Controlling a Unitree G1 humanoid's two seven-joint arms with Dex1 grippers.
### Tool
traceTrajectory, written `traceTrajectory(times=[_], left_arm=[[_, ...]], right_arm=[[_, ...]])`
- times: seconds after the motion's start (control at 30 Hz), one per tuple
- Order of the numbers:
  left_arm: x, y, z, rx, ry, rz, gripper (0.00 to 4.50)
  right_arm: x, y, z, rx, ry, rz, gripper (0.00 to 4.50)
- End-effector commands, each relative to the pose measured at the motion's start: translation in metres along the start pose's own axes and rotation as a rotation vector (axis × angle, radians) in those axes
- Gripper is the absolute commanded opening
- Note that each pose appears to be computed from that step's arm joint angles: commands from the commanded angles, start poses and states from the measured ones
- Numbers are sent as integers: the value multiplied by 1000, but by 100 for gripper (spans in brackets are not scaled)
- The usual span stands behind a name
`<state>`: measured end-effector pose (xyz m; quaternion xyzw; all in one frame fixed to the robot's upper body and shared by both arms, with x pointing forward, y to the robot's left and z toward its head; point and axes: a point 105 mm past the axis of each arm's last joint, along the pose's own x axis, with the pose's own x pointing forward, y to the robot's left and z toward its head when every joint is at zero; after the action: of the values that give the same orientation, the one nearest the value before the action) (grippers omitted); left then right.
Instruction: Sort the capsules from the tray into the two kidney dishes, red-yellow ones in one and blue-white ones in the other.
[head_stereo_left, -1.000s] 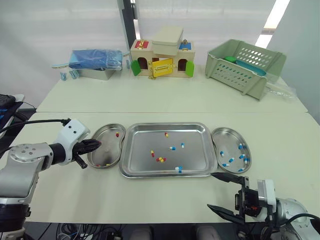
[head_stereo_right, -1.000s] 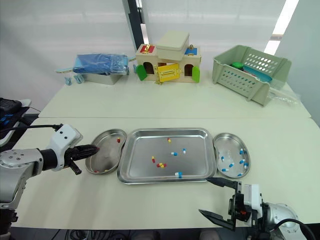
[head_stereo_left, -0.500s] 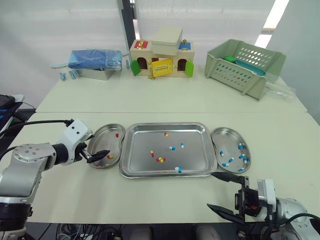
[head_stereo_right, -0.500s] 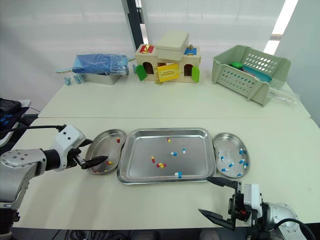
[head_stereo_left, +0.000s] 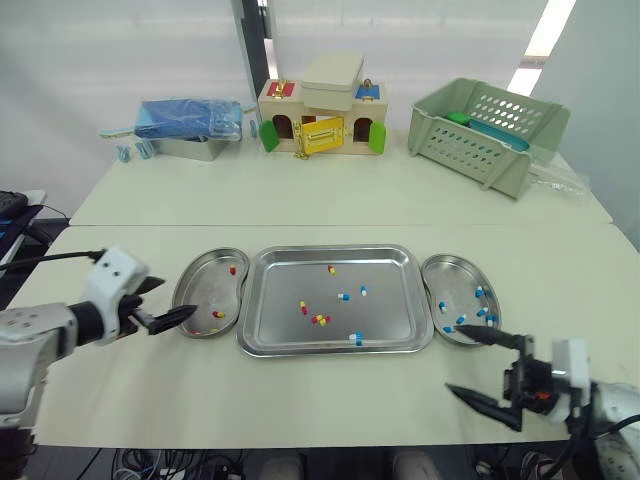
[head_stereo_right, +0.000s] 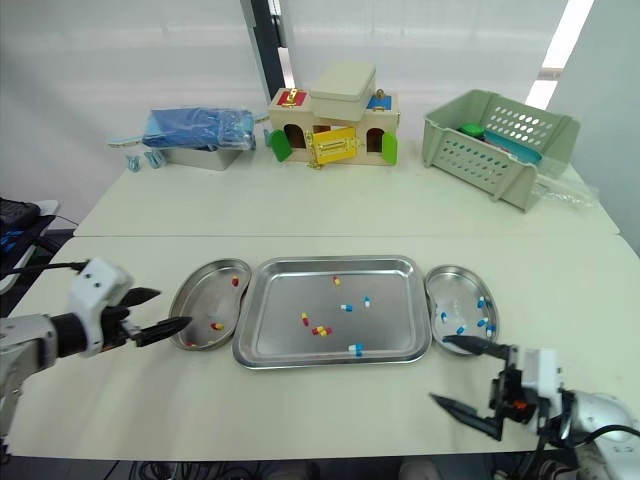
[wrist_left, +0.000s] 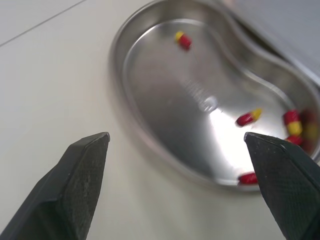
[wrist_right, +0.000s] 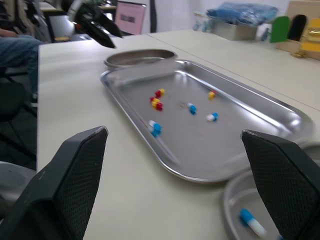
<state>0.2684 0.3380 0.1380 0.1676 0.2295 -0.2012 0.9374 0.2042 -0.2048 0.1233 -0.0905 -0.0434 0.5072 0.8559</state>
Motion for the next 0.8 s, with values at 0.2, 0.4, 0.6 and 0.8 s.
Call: traceTrajectory(times=[0.2,0.4,0.6,0.8], left_arm=[[-70,52,-25,-22,29,208,447],[-86,67,-39,-61,65,281,447],[-84,64,-40,-68,57,271,447],[-77,60,-39,-74,47,257,447]], right_arm=[[-50,-47,0,-38,89,-192,450],[-65,-64,-14,-27,131,-217,450],[-67,-70,-17,-33,138,-218,450],[-67,-69,-16,-39,147,-209,450]])
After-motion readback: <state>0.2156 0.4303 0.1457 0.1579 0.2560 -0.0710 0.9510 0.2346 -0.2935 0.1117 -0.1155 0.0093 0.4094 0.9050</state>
